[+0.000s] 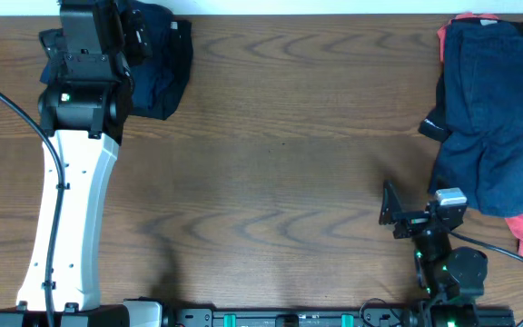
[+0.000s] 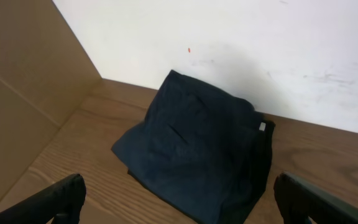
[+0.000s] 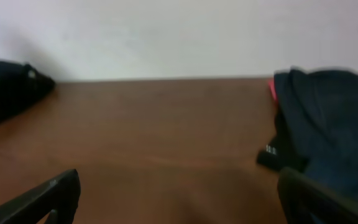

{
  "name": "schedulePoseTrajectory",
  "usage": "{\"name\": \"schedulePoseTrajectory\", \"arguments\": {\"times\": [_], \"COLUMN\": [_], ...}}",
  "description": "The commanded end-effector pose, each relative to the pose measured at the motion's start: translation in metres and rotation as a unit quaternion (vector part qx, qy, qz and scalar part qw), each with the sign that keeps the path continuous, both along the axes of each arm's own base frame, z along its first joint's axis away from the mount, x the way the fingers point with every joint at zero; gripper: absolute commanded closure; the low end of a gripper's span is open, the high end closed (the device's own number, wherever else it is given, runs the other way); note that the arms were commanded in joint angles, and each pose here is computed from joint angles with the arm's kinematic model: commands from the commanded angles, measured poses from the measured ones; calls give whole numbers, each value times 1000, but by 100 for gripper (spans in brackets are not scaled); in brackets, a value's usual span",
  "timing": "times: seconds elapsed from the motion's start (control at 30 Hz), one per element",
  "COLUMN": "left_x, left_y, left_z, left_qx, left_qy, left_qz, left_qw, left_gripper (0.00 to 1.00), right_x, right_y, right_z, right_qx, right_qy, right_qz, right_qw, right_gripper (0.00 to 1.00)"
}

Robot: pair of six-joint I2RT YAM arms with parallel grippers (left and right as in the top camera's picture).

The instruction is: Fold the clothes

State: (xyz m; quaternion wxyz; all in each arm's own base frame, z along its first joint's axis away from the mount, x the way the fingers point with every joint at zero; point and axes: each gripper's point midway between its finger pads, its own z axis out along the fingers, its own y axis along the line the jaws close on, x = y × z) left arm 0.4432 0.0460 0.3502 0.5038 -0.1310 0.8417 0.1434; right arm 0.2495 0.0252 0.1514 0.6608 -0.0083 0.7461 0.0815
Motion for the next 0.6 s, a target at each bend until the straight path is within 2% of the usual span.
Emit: {"name": "schedulePoseTrajectory", "arguments": {"times": [0.0,0.17,0.57], "left_x": [-2,-2,-2], "left_y": [2,2,2], "left_z": [3,3,3], "left_qx": [5,5,5], "left_qy": [-2,-2,-2], "left_qz": [2,2,2], "left_qw": [1000,1000,1000], "left_gripper": [2,2,2], "right_x": [-2,-5,-5], "right_y": [0,1,1], "right_z": [-4,7,7], "right_qx": [2,-18,-9], "right_qy": [1,-27,-25], "right_qz": [-2,2,1], "right_qw": [1000,999,1000], "right_gripper": [1,1,1]}}
